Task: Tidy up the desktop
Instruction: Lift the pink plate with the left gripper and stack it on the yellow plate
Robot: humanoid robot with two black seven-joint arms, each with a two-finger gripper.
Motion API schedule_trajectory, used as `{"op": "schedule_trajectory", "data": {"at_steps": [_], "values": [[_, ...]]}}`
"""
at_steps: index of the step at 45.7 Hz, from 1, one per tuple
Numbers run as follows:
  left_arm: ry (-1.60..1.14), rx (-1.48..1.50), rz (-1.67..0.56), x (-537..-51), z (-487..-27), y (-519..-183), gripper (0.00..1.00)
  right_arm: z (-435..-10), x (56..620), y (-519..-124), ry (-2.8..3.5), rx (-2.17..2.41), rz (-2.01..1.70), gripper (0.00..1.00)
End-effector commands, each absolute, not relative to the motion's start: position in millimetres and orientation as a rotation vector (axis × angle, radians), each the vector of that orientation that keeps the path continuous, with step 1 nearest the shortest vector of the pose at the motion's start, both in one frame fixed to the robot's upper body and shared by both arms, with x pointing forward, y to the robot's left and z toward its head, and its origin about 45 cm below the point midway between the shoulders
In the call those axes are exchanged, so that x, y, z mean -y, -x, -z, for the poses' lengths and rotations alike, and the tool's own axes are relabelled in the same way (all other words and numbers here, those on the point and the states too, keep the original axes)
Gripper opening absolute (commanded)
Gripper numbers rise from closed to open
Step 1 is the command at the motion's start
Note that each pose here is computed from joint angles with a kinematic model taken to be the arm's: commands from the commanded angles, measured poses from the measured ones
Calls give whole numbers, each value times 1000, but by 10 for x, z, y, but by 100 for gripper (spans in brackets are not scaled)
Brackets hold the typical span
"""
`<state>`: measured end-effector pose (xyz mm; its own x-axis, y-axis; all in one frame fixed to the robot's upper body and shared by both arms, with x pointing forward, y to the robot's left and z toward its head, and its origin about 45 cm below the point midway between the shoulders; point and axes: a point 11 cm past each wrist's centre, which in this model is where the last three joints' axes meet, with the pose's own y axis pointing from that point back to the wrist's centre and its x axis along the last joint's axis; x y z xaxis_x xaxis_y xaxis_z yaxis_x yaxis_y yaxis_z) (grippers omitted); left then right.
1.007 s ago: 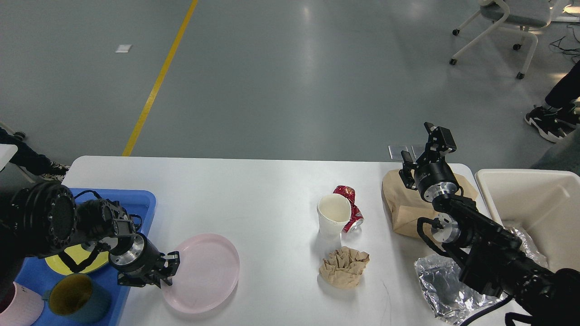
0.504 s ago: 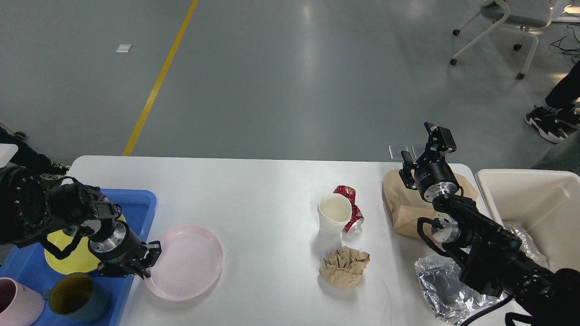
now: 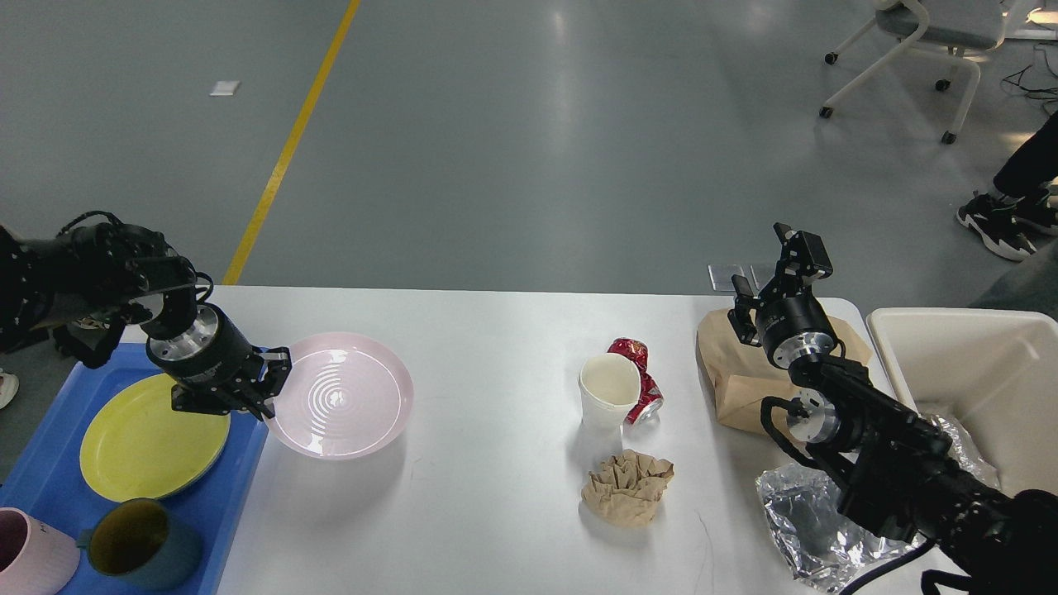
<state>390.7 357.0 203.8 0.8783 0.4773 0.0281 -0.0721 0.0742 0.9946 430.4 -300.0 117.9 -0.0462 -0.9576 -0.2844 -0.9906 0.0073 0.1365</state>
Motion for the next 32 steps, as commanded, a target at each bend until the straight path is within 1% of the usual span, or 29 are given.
{"op": "schedule_trajectory", "data": {"at_steps": [1, 5, 11, 16, 21, 25, 32], "values": [[-1407, -367, -476, -3813, -2399, -3946, 0, -1179, 3000, -4304, 2090, -2148, -455, 100], [-1379, -376, -568, -4101, -2586, -3946, 0, -1179, 3000, -4304, 2090, -2148, -455, 100], [-1362, -407, -699, -4596, -2686, -3849, 0, -1179, 3000, -4304, 2090, -2148, -455, 100], [-1390, -469, -746, -4939, -2487, -3647, 0, -1179, 3000, -4304, 2090, -2148, -455, 100], [-1412, -484, -777, -5122, -2368, -3573, 0, -1179, 3000, -4304, 2090, -2148, -455, 100], [-1432, -509, -807, -5310, -2263, -3452, 0, -1179, 3000, -4304, 2090, -2148, -455, 100], [-1412, -511, -859, -5452, -2115, -3410, 0, -1179, 3000, -4304, 2090, -2148, -455, 100]]}}
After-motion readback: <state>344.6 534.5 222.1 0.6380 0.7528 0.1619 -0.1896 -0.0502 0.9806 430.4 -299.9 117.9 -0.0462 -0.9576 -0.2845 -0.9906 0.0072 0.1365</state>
